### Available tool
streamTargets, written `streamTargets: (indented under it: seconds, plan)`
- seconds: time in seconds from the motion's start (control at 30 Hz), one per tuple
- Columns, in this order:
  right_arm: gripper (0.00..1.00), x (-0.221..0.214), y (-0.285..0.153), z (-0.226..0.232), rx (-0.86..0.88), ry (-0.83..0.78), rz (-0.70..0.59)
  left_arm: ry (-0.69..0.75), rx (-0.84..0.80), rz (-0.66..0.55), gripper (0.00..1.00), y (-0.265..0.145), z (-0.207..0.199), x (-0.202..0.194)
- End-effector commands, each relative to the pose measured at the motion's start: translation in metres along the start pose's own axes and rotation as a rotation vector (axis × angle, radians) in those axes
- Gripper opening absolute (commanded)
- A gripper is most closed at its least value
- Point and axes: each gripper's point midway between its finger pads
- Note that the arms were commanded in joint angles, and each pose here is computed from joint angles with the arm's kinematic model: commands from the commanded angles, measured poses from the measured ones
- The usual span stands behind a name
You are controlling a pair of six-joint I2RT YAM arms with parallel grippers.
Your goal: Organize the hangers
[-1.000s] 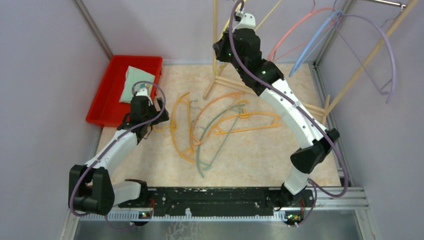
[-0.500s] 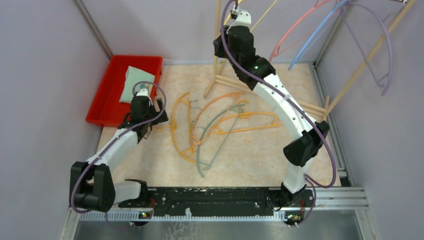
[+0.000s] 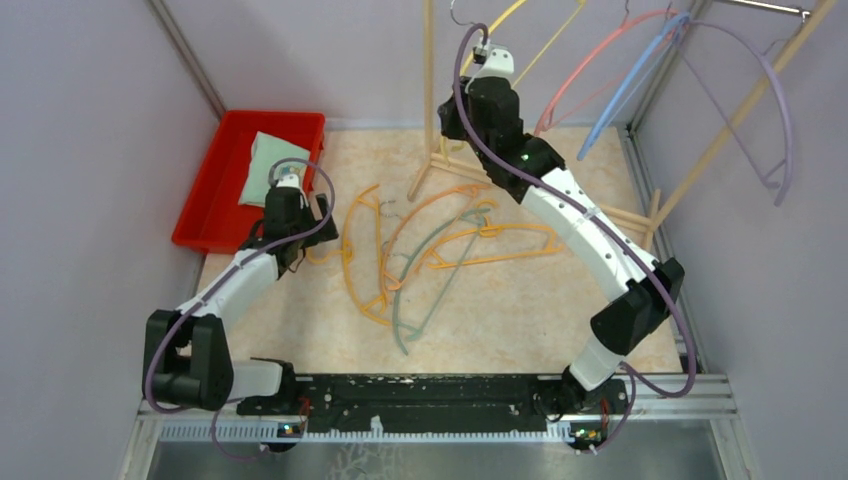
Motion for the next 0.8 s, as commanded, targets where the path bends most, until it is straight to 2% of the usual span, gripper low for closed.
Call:
streamTargets:
  seconds: [0.0,0.27,0.67,0.77]
  plan:
    - [0.00,0.061,-0.034,-0.001,0.030,0.056,-0.166,-0.017,-0.036,-0.024,1.00,0.001,-0.011,0.013]
    - [0.00,0.077,-0.032,-0.013,-0.011,0.015,-0.204,-0.048,-0.060,-0.018,0.99,0.003,-0.018,0.014]
    - [0.00,0.103,-0.012,-0.033,-0.046,0.016,-0.264,-0.041,-0.019,-0.018,1.00,0.002,-0.008,0.009]
    - [0.00,0.087,0.011,-0.041,-0.069,0.008,-0.216,-0.040,-0.013,-0.013,1.00,0.004,-0.006,0.007]
Point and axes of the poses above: each gripper's point midway between its finger pads, its own y axis out along the fingers, its own z axis along the line the jaws close on, x = y × z, and after that the axes turned 11 degrees about -y, right-handed
